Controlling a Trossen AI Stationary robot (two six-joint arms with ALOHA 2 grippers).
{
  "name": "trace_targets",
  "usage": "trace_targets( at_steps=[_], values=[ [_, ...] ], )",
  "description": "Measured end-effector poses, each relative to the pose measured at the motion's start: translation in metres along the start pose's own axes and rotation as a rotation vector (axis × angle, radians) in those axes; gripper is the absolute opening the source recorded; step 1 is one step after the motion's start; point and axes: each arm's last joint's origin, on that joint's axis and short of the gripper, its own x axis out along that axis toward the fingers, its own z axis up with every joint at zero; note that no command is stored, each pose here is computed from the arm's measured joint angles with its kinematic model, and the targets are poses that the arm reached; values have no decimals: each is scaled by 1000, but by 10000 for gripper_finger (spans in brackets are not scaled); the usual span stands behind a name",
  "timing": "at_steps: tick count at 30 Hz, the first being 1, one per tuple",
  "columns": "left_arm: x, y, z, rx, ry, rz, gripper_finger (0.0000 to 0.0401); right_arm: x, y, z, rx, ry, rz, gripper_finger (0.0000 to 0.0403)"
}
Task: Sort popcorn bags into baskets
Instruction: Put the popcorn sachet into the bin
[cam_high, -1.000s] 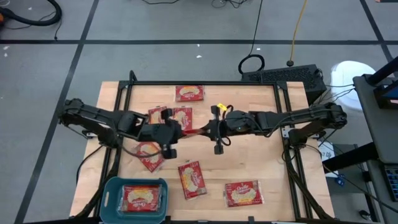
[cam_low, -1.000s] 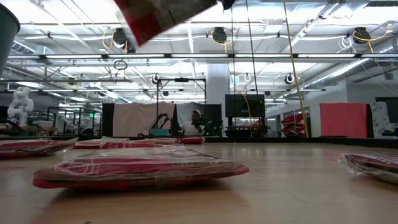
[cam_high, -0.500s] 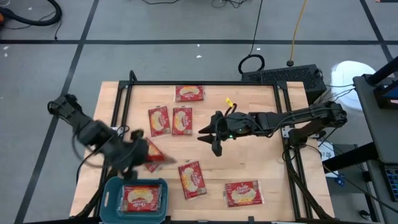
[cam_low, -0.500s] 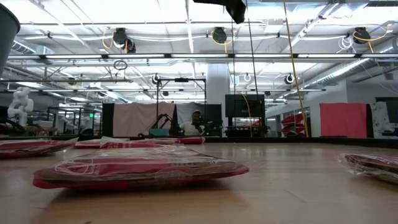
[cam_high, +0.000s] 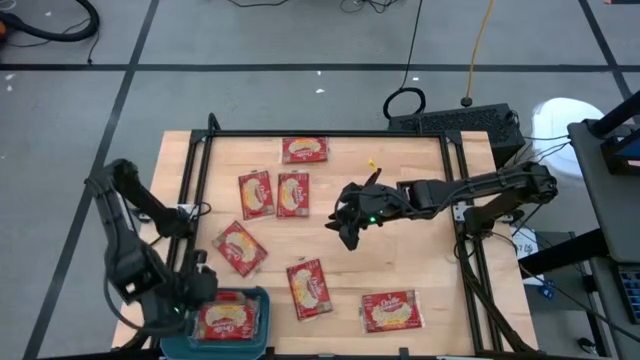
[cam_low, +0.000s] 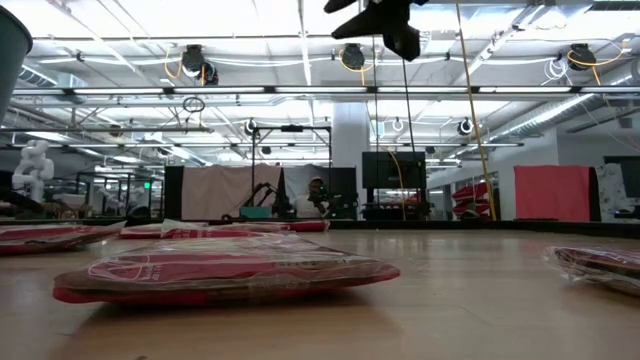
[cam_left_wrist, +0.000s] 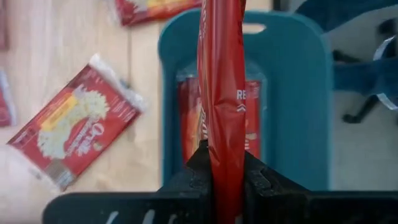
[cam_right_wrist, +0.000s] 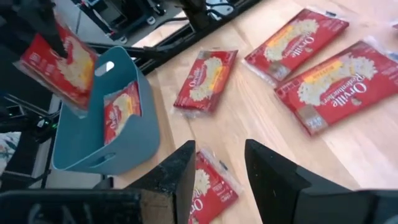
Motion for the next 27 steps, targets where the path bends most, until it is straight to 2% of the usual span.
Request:
trace_targets(
  at_steps=[9, 27],
  values=[
    [44, -21, 1, 2, 92, 149, 30, 0, 0, -3, -1, 30, -12, 130],
    [105, -43, -2, 47, 155, 325, 33, 0, 1, -3, 46, 37, 12, 130]
  ],
)
